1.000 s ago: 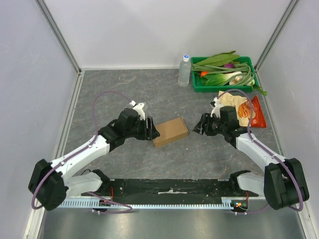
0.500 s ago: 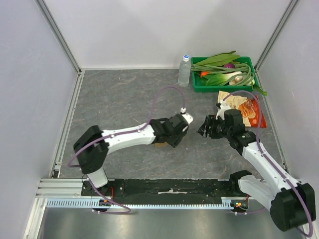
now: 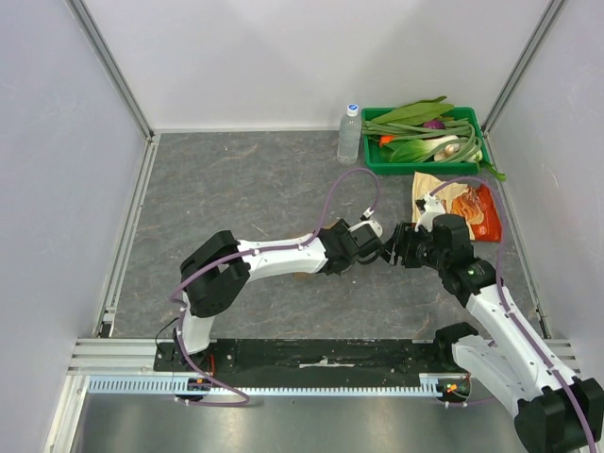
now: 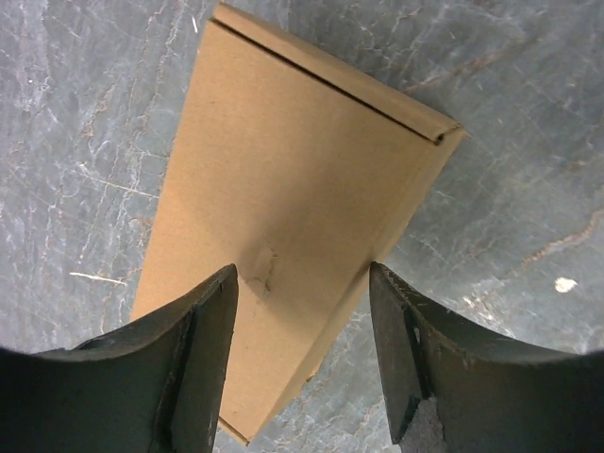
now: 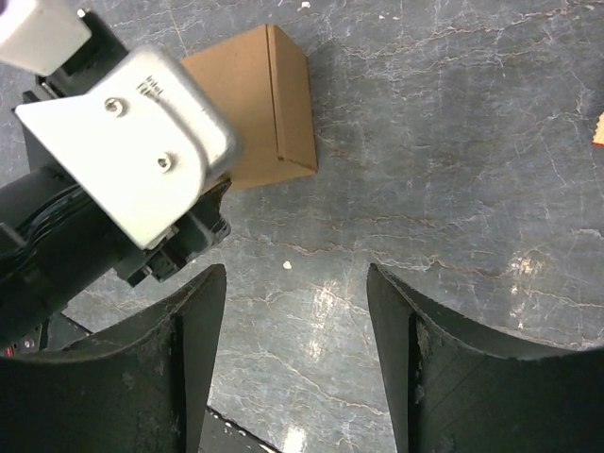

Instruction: Fold the paper box

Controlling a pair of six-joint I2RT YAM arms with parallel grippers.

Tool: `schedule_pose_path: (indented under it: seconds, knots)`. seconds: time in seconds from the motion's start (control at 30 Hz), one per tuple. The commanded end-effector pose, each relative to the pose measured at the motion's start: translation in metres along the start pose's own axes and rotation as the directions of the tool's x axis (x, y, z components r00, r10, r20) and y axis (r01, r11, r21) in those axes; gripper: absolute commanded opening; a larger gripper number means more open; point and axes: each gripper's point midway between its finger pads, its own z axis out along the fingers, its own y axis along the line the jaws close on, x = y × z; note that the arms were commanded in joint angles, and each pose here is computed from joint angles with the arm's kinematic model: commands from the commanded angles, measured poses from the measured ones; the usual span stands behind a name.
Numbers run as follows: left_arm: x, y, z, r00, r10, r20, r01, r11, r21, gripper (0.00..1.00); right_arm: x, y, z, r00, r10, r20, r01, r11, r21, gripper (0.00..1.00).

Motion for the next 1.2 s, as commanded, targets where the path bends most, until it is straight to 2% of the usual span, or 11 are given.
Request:
schedule_pose_path:
  seconds: [0.0,0.27,0.47,0.73,1.07,1.17]
  knots:
    - [-0.007,0.017,0.007,1.0,-0.023,-0.003,0.022,0.99,-0.139,0.63,0.005,-0.003,-0.003,1.0,-0.011,-0.001,0.011,1.0,0.005,0.69]
    - [0.009,0.036,0.017,0.995,-0.08,-0.052,0.066,0.97,-0.233,0.62,0.003,-0.002,-0.001,1.0,-0.023,-0.009,0.023,1.0,0.0,0.7]
    - [0.035,0.068,0.028,0.983,-0.145,-0.111,0.107,0.95,-0.293,0.61,0.006,0.0,0.004,1.0,-0.014,-0.023,0.014,1.0,-0.016,0.7]
    - [0.093,0.147,0.046,0.929,-0.291,-0.23,0.183,0.899,-0.399,0.61,0.007,0.0,0.006,1.0,-0.017,-0.023,0.017,1.0,-0.026,0.7]
    - [0.134,0.248,0.056,0.853,-0.459,-0.249,0.284,0.808,-0.516,0.61,0.003,0.008,0.008,0.999,-0.036,-0.033,0.034,0.997,-0.068,0.7]
    - [0.154,0.274,0.061,0.813,-0.52,-0.263,0.318,0.774,-0.547,0.61,-0.002,0.014,0.005,0.999,-0.045,-0.021,0.043,0.995,-0.087,0.7]
